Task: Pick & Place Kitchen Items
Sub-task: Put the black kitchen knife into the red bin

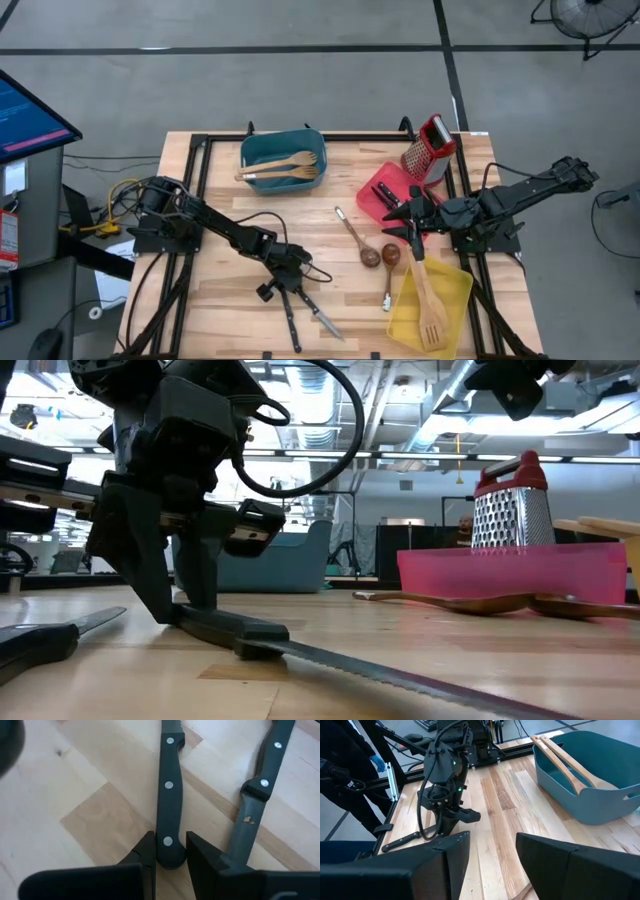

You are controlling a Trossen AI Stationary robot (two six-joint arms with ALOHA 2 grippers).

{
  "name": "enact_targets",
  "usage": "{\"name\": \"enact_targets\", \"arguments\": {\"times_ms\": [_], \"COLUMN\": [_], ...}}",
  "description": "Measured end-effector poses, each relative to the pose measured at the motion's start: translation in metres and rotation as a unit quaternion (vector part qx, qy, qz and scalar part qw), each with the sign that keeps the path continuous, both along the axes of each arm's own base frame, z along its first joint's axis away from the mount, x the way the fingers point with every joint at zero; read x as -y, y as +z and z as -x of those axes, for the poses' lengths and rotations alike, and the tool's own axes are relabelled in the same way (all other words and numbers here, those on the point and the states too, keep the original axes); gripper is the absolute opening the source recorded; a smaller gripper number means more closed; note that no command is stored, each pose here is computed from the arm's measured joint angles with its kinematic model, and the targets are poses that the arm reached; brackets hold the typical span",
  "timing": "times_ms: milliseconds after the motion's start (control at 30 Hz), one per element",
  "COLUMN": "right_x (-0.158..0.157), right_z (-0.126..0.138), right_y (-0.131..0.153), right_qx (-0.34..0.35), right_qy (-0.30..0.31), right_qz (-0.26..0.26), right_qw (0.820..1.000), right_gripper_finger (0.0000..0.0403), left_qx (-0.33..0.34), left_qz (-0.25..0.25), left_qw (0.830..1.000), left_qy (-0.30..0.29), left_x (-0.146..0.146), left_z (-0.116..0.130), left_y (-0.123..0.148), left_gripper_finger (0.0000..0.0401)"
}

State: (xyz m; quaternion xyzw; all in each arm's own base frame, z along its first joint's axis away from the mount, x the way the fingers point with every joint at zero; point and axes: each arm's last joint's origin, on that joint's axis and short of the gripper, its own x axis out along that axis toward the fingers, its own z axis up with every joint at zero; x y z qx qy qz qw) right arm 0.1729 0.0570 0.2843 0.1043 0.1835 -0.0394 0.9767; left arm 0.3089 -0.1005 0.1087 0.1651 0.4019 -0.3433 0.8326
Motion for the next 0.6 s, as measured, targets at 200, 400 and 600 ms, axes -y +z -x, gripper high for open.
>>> {"name": "enact_targets", "arguments": {"times_ms": [200,400,600], "right_x": [0.0,0.0,0.0], "right_z": [0.0,0.0,0.0], "right_y": [0.0,0.0,0.0], "right_qx": [0.0,0.0,0.0], "right_qy": [0.0,0.0,0.0], "right_qz": [0.0,0.0,0.0], "right_qw": [1.0,1.0,1.0], "right_gripper_finger": [0.0173,0.0172,0.0172], "left_qx": [-0.01,-0.028,-0.035], "left_qz": [-0.024,-0.057,-0.029], "left_qw": [0.997,0.988,0.975], "left_qy": [0.073,0.142,0.216], "left_x": [-0.023,-0.045,-0.063], "left_z": [-0.001,0.001,0.017], "left_y": [0.007,0.014,0.023], "left_gripper_finger": [0.0055,0.0055,0.0056]}}
